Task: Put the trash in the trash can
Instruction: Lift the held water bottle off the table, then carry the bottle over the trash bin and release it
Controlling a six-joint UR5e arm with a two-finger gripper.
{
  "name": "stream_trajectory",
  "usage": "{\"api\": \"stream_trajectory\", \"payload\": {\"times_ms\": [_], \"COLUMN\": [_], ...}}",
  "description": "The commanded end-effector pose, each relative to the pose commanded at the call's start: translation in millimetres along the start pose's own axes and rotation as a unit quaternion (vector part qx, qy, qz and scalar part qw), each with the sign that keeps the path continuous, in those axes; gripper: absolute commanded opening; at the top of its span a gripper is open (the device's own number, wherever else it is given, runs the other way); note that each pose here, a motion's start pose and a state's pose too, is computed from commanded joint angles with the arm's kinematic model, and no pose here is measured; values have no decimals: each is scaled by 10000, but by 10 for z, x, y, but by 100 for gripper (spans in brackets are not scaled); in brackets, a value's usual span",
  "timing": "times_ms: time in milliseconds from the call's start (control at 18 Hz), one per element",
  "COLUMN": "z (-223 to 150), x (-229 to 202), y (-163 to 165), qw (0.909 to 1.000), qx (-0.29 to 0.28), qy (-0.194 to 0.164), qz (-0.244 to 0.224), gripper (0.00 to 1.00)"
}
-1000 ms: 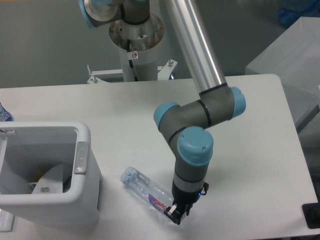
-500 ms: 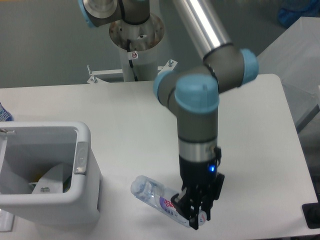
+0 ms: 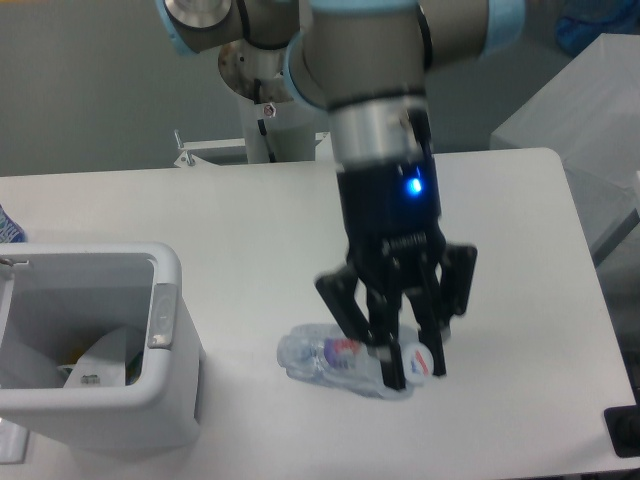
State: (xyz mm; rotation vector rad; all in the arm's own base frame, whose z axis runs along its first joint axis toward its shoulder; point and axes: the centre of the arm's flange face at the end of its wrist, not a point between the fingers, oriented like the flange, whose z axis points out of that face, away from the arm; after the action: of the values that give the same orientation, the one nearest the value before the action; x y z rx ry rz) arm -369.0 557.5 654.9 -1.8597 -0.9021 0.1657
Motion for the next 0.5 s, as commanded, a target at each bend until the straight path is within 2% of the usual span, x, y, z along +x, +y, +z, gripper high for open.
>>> {"api": "stream_trajectory", "payload": {"times_ms": [278,500], "z": [-277,-380], "x": [617,1184], "y": [97,343], "qw": [9989,9957], "qx": [47,-98], "qy": [411,809], "qz": [231,438], "gripper": [25,25]}}
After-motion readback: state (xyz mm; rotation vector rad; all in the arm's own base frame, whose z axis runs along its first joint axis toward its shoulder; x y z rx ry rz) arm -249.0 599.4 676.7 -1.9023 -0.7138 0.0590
